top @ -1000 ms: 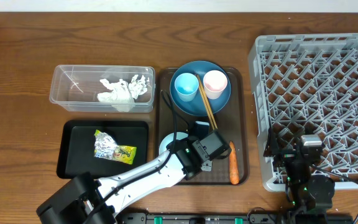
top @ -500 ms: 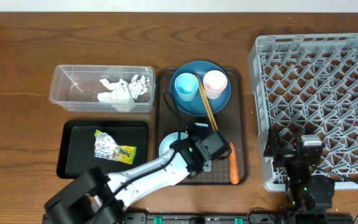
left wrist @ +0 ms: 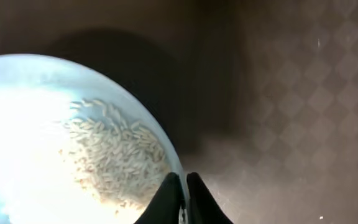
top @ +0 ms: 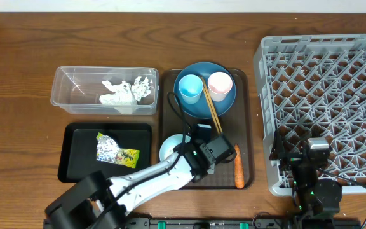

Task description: Sort waste into correct bins and load items into the dishwasher rack

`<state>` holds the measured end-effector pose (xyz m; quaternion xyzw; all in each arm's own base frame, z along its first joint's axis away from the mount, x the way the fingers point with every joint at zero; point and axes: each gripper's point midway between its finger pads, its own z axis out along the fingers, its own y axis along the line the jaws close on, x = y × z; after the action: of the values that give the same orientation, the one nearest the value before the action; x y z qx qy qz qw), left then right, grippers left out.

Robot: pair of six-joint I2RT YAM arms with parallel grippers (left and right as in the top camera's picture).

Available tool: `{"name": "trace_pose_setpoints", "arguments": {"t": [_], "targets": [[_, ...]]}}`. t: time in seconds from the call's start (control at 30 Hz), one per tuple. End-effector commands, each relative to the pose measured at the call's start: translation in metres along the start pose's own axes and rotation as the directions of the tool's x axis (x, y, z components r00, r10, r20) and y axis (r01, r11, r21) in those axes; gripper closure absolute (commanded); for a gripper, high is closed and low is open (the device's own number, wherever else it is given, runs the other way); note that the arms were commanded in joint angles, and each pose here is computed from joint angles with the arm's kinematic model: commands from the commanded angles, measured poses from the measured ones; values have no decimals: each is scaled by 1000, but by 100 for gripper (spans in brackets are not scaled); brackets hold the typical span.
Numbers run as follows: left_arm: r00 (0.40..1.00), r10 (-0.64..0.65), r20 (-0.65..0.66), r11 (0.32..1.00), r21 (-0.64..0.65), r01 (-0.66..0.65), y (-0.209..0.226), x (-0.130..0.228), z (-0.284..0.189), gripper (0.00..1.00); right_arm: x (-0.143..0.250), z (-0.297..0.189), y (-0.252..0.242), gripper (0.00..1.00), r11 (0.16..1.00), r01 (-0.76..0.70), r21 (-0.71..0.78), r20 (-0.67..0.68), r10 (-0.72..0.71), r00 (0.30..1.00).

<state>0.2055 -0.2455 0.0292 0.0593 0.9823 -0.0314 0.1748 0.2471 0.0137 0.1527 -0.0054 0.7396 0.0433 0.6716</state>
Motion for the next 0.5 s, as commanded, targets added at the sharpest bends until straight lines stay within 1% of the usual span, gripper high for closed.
{"name": "trace_pose_setpoints", "arguments": {"t": [0.0,0.17,0.37,0.47], "targets": [[1000,-2,26,1000,-3,2,3,-4,-5,94,2,0,0,1,1000,4,1,-6,-4,1000],[1000,2,25,1000,-4,-2,4,-4,-7,94,2,0,0,1,1000,4,1,-6,-4,1000],[996,88,31,996,-3,-88,7,-7,-12,94,2,0,0,1,1000,4,1,-6,-4,1000],[998,56,41,998,-6,-56,18,-14,-22,94,2,0,0,1,1000,4,1,-6,-4,1000]]}}
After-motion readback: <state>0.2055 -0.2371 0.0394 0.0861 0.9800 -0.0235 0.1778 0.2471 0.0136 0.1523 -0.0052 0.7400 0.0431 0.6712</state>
